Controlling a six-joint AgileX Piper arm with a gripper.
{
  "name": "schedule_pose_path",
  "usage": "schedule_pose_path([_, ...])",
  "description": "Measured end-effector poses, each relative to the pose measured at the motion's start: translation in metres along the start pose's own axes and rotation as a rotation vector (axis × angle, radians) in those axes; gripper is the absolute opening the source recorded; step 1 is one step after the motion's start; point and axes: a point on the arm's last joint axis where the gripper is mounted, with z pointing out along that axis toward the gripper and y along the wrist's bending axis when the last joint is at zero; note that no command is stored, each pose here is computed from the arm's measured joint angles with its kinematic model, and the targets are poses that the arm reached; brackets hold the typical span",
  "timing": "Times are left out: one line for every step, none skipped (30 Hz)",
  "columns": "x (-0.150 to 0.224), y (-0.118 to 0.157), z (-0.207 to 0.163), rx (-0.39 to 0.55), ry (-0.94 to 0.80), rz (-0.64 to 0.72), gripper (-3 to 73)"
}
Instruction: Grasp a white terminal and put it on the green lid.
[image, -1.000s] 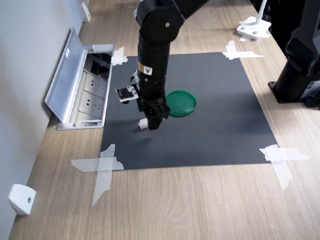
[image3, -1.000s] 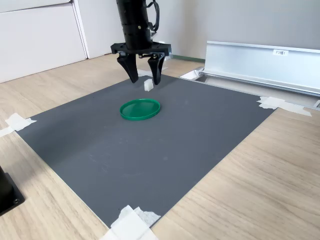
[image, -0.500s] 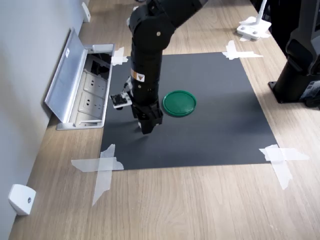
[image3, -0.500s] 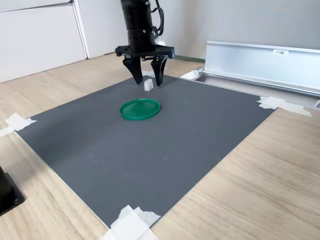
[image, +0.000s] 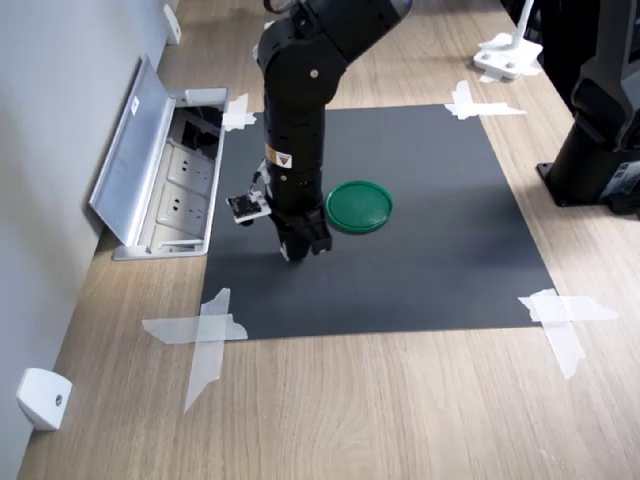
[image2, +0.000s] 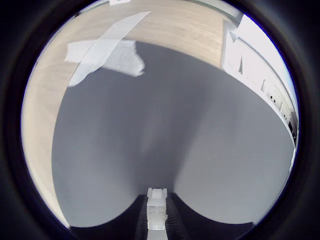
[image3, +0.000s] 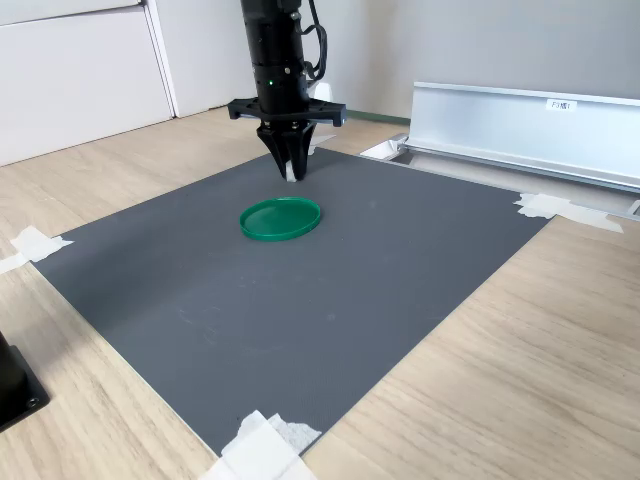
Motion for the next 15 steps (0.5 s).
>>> schedule_pose_path([0.001,0.001,-0.003,-0.009,0.007,-0.015,8.6])
schedule_pose_path([0.002,0.002,-0.008,-0.015,0.009,-0.027,8.6])
schedule_pose_path([0.003,0.002,-0.014,-0.019,0.009,-0.04,8.6])
schedule_pose_path([0.003,0.003,-0.02,-0.019,0.002,-0.053,8.6])
schedule_pose_path([0.004,0.003,-0.027,-0.017,-0.006,-0.062,8.6])
schedule_pose_path([0.005,0.003,-0.035,-0.013,-0.018,-0.069,8.6])
schedule_pose_path([0.007,0.004,-0.043,-0.006,-0.03,-0.079,8.6])
schedule_pose_path([0.01,0.004,-0.047,0.002,-0.035,-0.089,8.6])
schedule_pose_path([0.014,0.004,-0.053,0.013,-0.04,-0.101,8.6])
schedule_pose_path([0.019,0.003,-0.058,0.023,-0.039,-0.112,8.6])
schedule_pose_path([0.024,0.003,-0.061,0.034,-0.034,-0.121,8.6])
schedule_pose_path([0.029,0.003,-0.062,0.042,-0.027,-0.129,8.6])
schedule_pose_path([0.035,0.004,-0.063,0.047,-0.019,-0.135,8.6])
schedule_pose_path([0.041,0.004,-0.063,0.054,-0.008,-0.142,8.6])
schedule_pose_path([0.047,0.003,-0.063,0.06,0.004,-0.149,8.6])
